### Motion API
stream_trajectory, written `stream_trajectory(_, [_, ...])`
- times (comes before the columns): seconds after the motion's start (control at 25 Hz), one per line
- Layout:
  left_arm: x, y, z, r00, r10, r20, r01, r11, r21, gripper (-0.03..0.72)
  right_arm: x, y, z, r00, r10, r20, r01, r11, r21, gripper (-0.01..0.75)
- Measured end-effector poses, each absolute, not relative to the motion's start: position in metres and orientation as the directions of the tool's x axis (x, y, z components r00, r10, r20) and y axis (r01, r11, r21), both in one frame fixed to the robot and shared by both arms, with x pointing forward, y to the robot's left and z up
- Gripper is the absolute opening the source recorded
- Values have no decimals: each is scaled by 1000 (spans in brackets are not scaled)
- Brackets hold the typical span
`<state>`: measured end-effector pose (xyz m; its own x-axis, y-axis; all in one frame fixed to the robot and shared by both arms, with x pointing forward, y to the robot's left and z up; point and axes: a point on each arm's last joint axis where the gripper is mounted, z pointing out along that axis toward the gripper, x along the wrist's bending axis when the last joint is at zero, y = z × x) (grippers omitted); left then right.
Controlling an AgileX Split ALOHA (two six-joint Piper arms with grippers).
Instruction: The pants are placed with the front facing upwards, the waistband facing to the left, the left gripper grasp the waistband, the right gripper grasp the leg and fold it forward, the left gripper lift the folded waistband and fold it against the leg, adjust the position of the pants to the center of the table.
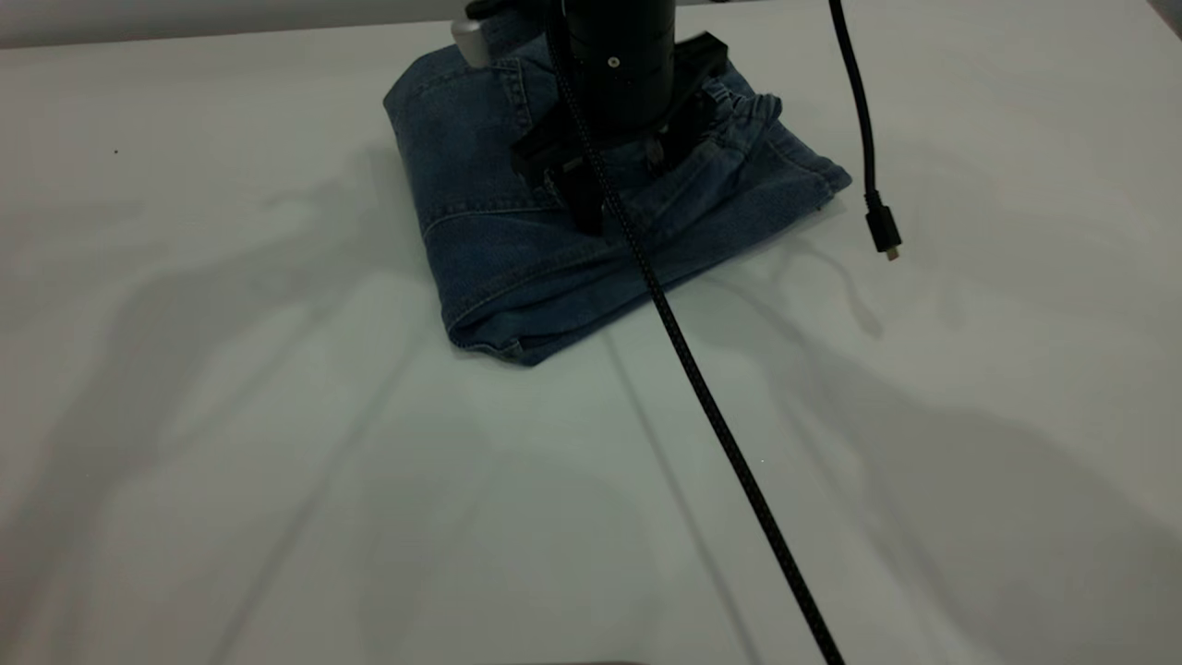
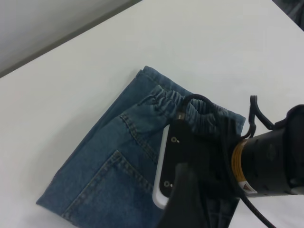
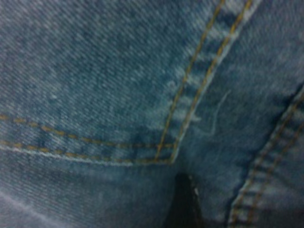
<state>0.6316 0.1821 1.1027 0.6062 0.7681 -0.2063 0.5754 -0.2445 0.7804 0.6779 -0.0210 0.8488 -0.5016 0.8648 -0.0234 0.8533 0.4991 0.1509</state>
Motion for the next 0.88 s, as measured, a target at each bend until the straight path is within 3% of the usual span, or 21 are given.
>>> stream_trajectory(0.24, [630,182,1102,614,760,-213,583,-254,772,554,664,-10,849,-232,957,177,973,230,31,495])
stream_trajectory(0.48, [629,181,1101,619,755,-217,588,-261,766,554,659,13,855,-80,895,439,994,104,-30,495])
stream_trajectory(0.8, [627,181,1101,628,744,-227,596,-273,755,554,658,10,869,-194,890,413,973,229,-37,495])
stream_trajectory(0.88, [624,181,1104,634,740,-224,593,-279,756,554,665,9,887,-246,891,381,967,253,32,495])
